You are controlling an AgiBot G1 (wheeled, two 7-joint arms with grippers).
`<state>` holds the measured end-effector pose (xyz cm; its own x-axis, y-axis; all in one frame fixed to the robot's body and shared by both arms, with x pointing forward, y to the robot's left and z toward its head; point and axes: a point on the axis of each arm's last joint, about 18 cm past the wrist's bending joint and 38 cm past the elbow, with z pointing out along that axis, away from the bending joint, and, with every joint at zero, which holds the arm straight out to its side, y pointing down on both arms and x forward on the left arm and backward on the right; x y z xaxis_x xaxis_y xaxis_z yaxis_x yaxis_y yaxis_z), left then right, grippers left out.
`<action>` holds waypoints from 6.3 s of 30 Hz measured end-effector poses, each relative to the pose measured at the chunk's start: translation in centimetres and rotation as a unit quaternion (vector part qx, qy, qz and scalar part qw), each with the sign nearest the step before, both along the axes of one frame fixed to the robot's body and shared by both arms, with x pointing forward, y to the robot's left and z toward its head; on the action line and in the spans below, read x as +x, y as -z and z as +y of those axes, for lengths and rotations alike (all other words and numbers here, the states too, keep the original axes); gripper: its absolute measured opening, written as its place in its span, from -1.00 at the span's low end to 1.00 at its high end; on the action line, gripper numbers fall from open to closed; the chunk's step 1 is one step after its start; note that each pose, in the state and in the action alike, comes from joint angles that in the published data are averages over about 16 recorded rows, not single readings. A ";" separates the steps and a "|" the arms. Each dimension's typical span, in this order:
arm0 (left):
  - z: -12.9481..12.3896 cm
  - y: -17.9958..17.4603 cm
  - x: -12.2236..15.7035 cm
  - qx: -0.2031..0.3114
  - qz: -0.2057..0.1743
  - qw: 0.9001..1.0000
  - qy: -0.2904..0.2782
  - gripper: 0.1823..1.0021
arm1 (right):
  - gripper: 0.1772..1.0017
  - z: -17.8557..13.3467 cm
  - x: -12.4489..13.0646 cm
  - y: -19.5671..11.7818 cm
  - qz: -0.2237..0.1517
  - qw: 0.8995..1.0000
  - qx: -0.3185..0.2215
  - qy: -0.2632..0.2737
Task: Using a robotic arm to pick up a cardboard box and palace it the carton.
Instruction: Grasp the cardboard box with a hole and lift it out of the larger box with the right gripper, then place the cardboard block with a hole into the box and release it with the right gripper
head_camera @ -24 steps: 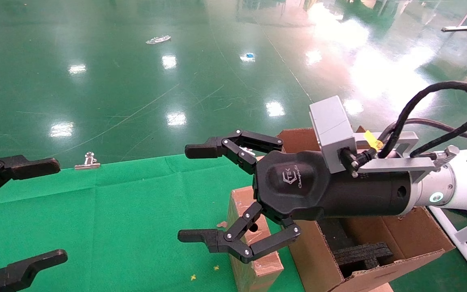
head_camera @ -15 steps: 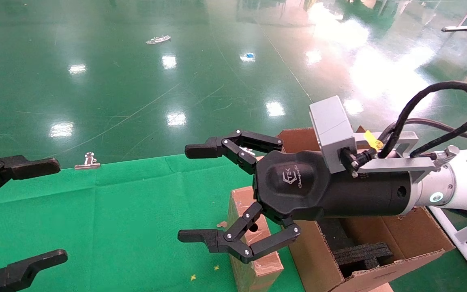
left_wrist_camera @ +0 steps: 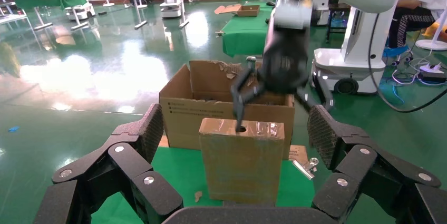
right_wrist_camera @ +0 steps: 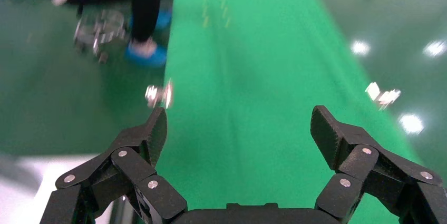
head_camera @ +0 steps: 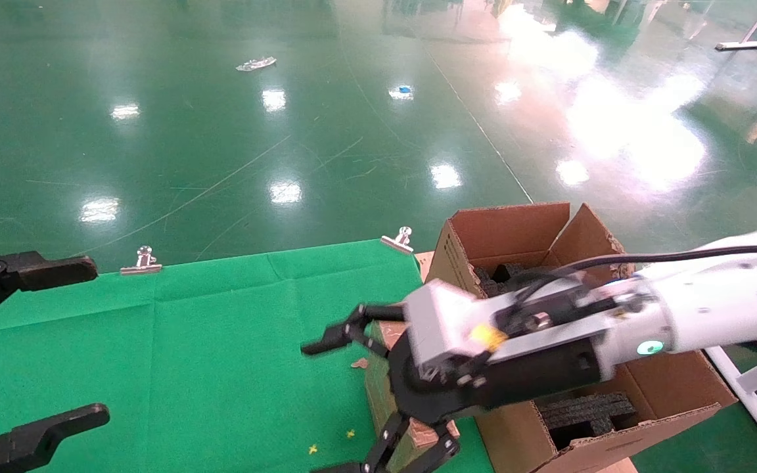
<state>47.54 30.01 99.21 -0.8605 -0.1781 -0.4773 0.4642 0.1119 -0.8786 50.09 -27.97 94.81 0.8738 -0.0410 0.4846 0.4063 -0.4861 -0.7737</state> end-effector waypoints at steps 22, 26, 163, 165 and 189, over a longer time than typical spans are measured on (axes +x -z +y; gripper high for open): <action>0.0 0.0 0.0 0.000 0.000 1.000 0.000 1.00 | 1.00 -0.8 3.0 -5.8 -0.028 0.955 -0.264 0.132; 0.0 0.0 0.0 0.000 0.000 1.000 0.000 1.00 | 1.00 -0.5 3.1 -6.5 -0.019 0.944 -0.292 0.152; 0.0 0.0 0.0 0.000 0.000 1.000 0.000 -0.97 | -0.61 -25.1 1.5 -16.1 0.171 0.764 0.059 0.620; 0.0 0.0 0.0 0.000 0.000 1.000 0.000 -0.97 | -0.61 -26.1 1.5 -14.9 0.195 0.745 0.063 0.634; 0.0 0.0 0.0 0.000 0.000 1.000 0.000 -0.41 | -0.62 -29.1 5.4 -4.9 0.289 0.647 0.030 0.705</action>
<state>47.54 30.01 99.21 -0.8605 -0.1780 -0.4773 0.4642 0.1119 -0.8786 55.48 -57.09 99.76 -0.0184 -0.9984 0.0539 -0.7740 -0.0199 -0.6328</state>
